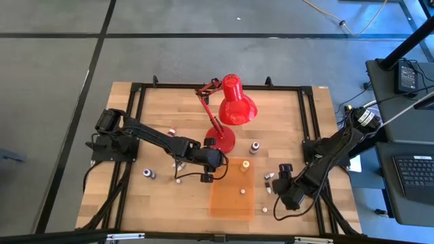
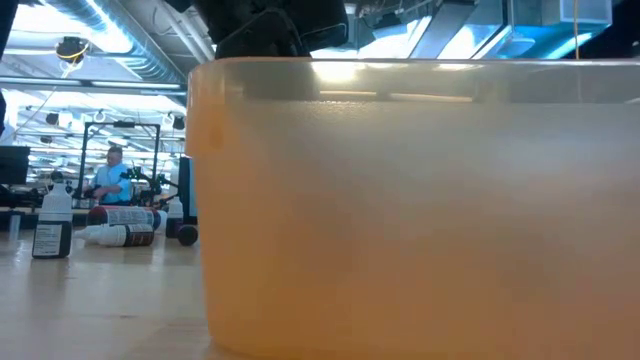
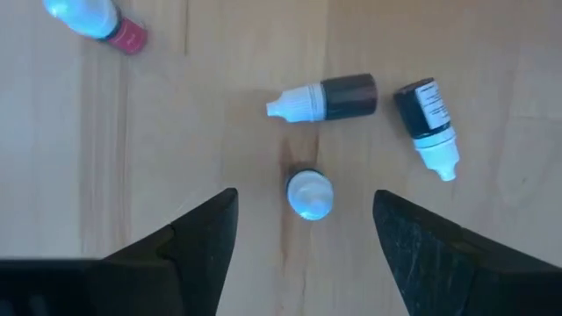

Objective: Pick & Place food coloring
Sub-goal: Put the large orange food coloring bottle into the orange bin

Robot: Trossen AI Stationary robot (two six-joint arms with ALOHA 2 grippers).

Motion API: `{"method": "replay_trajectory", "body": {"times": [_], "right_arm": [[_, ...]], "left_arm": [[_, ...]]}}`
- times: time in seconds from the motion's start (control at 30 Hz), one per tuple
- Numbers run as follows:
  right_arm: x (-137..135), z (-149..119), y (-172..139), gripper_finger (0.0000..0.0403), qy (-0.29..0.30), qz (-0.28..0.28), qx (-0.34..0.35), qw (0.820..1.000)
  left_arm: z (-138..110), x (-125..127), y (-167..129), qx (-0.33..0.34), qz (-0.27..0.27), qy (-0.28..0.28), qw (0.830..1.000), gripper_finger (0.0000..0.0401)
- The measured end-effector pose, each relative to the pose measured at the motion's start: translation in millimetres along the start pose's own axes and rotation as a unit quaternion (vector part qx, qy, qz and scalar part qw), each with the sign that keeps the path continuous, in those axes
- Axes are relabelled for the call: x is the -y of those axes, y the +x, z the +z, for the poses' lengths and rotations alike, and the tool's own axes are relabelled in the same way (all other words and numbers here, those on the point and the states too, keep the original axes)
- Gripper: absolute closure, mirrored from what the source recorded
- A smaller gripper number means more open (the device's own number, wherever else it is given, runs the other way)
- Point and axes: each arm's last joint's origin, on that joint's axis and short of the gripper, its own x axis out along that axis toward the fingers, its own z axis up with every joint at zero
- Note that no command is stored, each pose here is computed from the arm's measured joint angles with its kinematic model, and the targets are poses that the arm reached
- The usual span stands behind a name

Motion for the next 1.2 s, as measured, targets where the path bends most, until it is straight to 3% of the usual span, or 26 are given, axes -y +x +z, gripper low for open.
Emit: {"method": "replay_trajectory", "body": {"times": [0.33,0.73,1.03,1.2], "right_arm": [[-5.3,5.6,-0.3,0.0137,0.020,0.029,0.027,0.999],[-3.8,7.9,-0.4,0.0137,0.036,0.003,0.057,0.998],[-0.1,2.9,0.8,0.0138,0.027,-0.018,0.030,0.999],[-1.5,1.4,7.8,0.0157,0.024,-0.019,0.006,1.000]], "left_arm": [[0.1,0.0,-0.1,0.000,0.000,0.000,1.000,0.0271],[0.1,0.0,-0.1,0.000,0.000,0.000,1.000,0.0271],[0.1,0.0,-0.1,0.000,0.000,-0.005,1.000,0.0271],[0.1,0.1,-0.1,0.000,-0.002,-0.021,1.000,0.0271]]}}
